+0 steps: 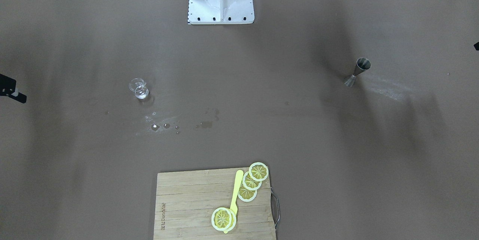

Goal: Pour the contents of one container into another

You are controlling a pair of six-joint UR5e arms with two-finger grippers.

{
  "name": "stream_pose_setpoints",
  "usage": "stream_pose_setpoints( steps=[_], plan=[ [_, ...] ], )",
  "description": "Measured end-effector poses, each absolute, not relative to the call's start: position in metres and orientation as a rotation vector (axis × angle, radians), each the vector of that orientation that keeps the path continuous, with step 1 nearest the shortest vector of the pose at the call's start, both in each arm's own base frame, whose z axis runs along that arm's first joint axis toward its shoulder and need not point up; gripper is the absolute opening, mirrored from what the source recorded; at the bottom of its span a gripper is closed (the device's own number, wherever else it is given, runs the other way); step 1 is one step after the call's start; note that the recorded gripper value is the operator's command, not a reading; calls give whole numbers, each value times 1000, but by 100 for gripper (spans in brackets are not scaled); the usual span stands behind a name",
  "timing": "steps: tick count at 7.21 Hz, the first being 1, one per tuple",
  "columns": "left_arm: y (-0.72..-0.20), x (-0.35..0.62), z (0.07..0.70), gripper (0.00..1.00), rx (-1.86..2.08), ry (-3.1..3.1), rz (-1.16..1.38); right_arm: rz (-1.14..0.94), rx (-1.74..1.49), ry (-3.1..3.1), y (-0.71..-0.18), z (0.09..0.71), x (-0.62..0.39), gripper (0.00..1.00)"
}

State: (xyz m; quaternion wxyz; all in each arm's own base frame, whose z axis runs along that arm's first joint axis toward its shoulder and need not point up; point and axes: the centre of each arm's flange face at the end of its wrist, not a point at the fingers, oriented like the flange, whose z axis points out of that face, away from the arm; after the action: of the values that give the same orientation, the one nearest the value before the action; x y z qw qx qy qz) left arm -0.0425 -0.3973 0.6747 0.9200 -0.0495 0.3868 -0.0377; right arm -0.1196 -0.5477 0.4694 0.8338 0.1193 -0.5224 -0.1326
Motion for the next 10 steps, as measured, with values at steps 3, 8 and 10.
stream_pose_setpoints(
  steps=[3, 8, 10],
  plan=[
    [-398, -42, 673, 98, -98, 796, -76, -423, 355, -1164, -518, 461, -144, 100],
    [-422, -25, 623, 98, 65, 901, 30, -631, 581, -1223, -484, 463, -165, 100],
    [-448, 5, 584, 98, 134, 973, 140, -696, 642, -1237, -474, 465, -178, 100]
  ],
)
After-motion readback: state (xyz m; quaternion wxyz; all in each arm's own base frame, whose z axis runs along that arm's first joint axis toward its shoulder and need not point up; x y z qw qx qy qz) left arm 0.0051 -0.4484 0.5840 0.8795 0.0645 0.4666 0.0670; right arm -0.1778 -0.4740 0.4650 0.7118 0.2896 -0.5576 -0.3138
